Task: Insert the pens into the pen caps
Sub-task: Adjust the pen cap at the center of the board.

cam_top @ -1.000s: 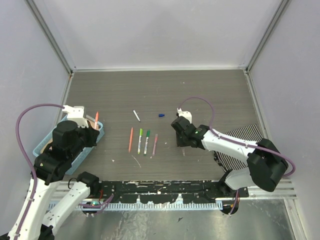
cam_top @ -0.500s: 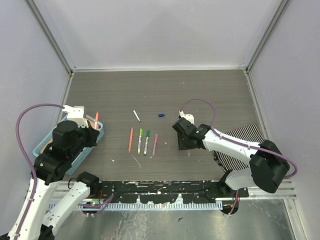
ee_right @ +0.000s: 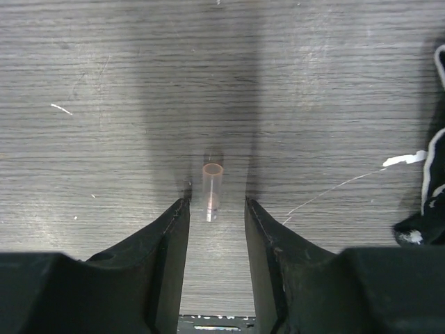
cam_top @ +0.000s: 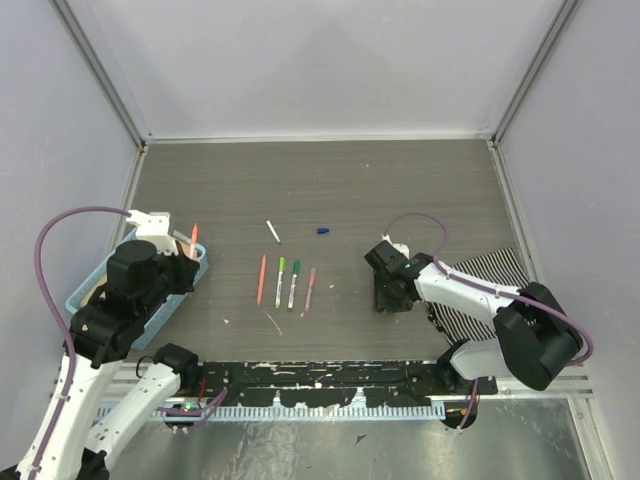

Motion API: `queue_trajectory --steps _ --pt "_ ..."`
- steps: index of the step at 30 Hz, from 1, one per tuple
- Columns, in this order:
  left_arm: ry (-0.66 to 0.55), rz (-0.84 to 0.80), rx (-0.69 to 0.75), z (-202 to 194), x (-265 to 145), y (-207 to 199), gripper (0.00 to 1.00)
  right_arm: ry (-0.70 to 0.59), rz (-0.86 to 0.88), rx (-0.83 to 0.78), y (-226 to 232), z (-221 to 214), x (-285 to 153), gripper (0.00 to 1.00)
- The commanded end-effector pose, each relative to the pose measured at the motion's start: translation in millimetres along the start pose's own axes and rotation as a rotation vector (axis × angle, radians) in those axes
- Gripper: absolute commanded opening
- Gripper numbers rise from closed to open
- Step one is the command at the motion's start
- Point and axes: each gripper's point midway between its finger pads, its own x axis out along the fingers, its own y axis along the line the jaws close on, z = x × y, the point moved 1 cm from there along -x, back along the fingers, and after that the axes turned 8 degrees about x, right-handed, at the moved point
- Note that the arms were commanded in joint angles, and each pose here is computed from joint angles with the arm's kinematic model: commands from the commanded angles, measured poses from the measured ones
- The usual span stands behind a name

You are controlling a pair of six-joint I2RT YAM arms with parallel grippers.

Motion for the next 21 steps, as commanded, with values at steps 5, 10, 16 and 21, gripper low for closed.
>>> queue_trajectory --steps 5,10,16,21 --pt "-0.021 -0.006 0.006 3.6 2.8 -0.9 0.00 -0.011 0.094 0.017 10.7 7.6 0.0 0.38" --pt "-0.020 -0.004 0.006 3.6 3.0 -0.7 0.00 -0.015 0.058 0.008 3.7 11.4 5.8 0.31" --pt "-0.021 -0.001 0.006 3.9 3.0 -0.2 0.00 -0.027 0.046 -0.066 5.3 20.1 5.6 0.20" --pt "-0.018 -0.002 0.007 4.1 3.9 -0.5 0.00 -0.031 0.100 -0.218 30.0 32.6 2.2 0.16"
